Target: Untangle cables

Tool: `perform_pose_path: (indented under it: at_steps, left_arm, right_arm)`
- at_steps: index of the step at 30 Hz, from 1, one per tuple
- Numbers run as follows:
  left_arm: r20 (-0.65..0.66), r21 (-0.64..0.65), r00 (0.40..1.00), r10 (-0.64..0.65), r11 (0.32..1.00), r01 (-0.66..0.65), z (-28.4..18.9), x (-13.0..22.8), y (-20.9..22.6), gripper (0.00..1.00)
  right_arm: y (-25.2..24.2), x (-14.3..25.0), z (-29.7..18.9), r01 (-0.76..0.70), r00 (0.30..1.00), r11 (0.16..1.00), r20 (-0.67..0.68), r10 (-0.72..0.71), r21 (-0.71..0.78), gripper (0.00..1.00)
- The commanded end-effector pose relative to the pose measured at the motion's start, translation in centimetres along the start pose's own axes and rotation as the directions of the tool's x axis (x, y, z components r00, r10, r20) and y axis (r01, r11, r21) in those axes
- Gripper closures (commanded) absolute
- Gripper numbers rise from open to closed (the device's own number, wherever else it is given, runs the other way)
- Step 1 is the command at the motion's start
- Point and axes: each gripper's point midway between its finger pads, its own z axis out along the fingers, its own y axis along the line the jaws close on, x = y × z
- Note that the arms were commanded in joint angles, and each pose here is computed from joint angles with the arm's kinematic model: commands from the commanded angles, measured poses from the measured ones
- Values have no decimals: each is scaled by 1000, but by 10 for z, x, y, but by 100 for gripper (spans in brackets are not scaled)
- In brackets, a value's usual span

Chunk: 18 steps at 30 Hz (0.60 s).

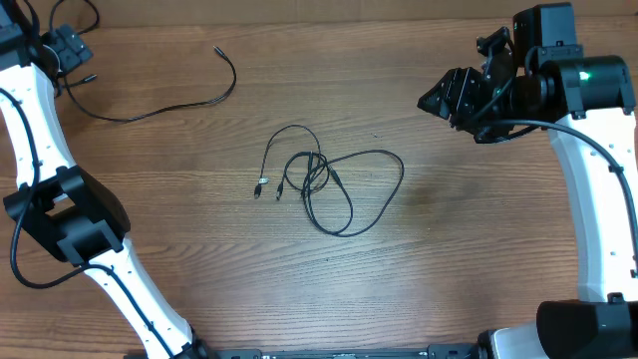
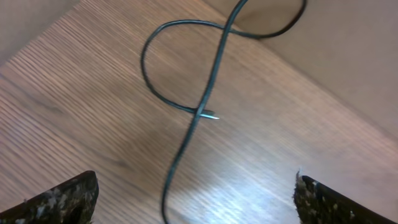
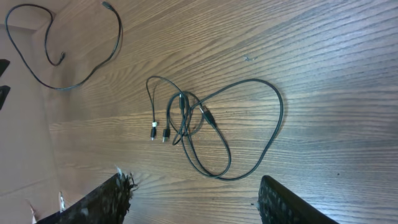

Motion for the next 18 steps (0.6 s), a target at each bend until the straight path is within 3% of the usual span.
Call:
perform_pose_path:
  at_steps: [1,3,6,7,8,10,14,18]
  left_arm:
    - [-97,-23,991,95,995,-98,43,34,9,0]
    - [-134,36,986,95,995,-91,56,49,0,5]
    - [-169,77,981,95,994,-83,71,63,-6,30]
    - [-172,76,981,96,994,-83,72,65,-5,42]
    - [-176,68,980,96,994,-85,75,67,-4,65]
    - [-174,59,981,91,995,-81,75,66,-2,92]
    - [-157,41,987,-27,999,33,66,56,-1,96]
    - [-136,78,940,-313,943,325,39,33,-14,96]
  right_arm:
    - [-2,-1,4,10,1000,1000,-1,-10,0,36]
    - [-2,-1,4,9,1000,1000,-1,-9,0,36]
    - [-2,0,4,9,1000,1000,-3,-9,1,36]
    - [-2,0,4,9,1000,1000,-3,-9,1,36]
    - [-2,-1,4,9,1000,1000,-3,-9,0,36]
    - [-2,-1,4,10,1000,1000,-1,-10,0,36]
    - [-2,-1,4,10,1000,1000,-1,-10,0,35]
    - [-2,-1,4,10,1000,1000,-1,-10,0,35]
